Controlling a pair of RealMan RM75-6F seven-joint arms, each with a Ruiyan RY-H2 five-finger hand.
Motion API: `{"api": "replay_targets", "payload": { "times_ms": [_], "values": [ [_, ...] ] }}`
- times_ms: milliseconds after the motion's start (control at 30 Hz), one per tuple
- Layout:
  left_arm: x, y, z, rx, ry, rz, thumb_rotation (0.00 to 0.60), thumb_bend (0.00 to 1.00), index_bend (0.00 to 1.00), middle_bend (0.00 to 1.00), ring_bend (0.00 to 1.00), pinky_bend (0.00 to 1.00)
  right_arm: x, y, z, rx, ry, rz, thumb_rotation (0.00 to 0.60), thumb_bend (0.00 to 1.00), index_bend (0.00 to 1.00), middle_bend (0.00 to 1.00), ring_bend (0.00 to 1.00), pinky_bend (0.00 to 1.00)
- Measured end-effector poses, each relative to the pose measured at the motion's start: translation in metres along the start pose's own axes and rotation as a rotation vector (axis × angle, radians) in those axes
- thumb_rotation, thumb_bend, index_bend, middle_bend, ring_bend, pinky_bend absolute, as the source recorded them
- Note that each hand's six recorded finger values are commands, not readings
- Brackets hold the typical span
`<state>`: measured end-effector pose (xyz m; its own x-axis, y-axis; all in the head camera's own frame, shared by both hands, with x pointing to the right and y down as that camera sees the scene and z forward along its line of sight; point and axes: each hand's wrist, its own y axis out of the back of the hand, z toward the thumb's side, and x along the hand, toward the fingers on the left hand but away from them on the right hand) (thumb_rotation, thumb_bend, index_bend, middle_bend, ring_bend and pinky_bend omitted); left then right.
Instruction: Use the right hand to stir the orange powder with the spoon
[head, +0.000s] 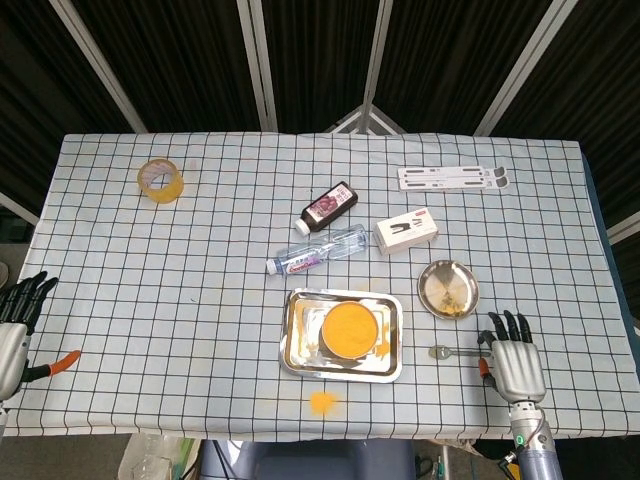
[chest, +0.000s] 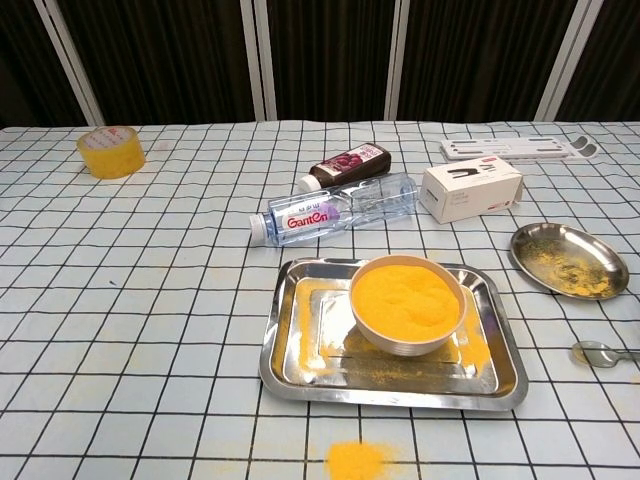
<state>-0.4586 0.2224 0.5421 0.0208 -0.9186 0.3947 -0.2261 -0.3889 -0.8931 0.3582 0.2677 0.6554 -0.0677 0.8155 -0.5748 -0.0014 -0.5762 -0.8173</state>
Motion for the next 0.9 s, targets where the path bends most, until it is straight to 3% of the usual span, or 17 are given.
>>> {"api": "replay_targets", "payload": {
  "times_ms": [700,900],
  "values": [
    [0.002,0.000,0.001,-0.002,0.000,0.002,0.600,0.00,0.00,0.00,0.00,0.00,-0.010,-0.026,0.018,0.012,-0.005,0.034,0.600,0.45,0.44,0.16,0.00,0.00],
    [0.002,-0.001,0.001,-0.001,0.003,-0.001,0.600,0.00,0.00,0.00,0.00,0.00,-0.014,-0.031,0.014,0.022,-0.031,0.043,0.600,0.45,0.49,0.19,0.00,0.00]
  ]
}}
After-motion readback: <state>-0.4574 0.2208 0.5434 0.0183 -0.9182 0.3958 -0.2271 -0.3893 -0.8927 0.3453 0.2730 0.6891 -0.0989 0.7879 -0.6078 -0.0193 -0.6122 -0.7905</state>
